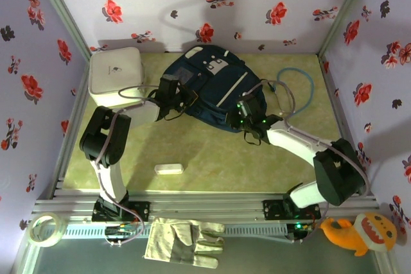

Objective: Pack the student bag
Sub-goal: Zip the student bag at the top-center of the table.

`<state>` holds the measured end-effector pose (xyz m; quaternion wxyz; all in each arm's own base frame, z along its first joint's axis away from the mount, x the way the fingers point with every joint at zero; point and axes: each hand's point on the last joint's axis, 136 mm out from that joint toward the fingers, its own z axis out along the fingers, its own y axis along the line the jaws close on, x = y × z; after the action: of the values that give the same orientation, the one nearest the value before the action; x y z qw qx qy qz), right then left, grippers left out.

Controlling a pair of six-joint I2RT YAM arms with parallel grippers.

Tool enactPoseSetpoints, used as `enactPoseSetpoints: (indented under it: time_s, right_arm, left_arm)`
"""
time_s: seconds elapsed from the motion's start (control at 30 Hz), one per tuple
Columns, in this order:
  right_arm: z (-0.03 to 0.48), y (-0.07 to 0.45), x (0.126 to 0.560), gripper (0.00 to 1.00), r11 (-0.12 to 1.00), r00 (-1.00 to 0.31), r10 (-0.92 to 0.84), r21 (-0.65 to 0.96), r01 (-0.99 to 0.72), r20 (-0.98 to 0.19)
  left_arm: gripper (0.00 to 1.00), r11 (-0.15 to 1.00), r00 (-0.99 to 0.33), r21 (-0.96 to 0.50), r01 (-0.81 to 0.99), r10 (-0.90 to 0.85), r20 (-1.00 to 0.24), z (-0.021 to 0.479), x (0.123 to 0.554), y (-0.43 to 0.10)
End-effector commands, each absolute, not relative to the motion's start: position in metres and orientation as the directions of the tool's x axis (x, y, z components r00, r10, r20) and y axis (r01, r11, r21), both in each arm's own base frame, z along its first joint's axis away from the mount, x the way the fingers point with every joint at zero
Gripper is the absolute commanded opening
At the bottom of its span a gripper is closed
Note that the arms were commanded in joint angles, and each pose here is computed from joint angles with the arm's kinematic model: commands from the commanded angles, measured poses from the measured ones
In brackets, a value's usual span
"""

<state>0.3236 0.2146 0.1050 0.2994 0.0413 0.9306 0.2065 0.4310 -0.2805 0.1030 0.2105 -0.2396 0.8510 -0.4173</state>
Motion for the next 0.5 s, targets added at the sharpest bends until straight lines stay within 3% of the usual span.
enactPoseSetpoints:
  time_s: [0.0,0.47]
  right_arm:
    - [0.114,0.237,0.329,0.33,0.893,-0.821,0.163,0.436,-0.113,-0.547]
    - [0.086,0.229,0.330,0.46,0.972,-0.814,0.041,0.214,-0.102,-0.579]
  left_arm:
    - [0.00,0.486,-0.797,-0.859,-0.164,-0.578,-0.175,0.141,0.434,-0.286]
    - [0.00,0.426,-0.805,-0.892,-0.153,-0.577,-0.138,0.166,0.428,-0.293]
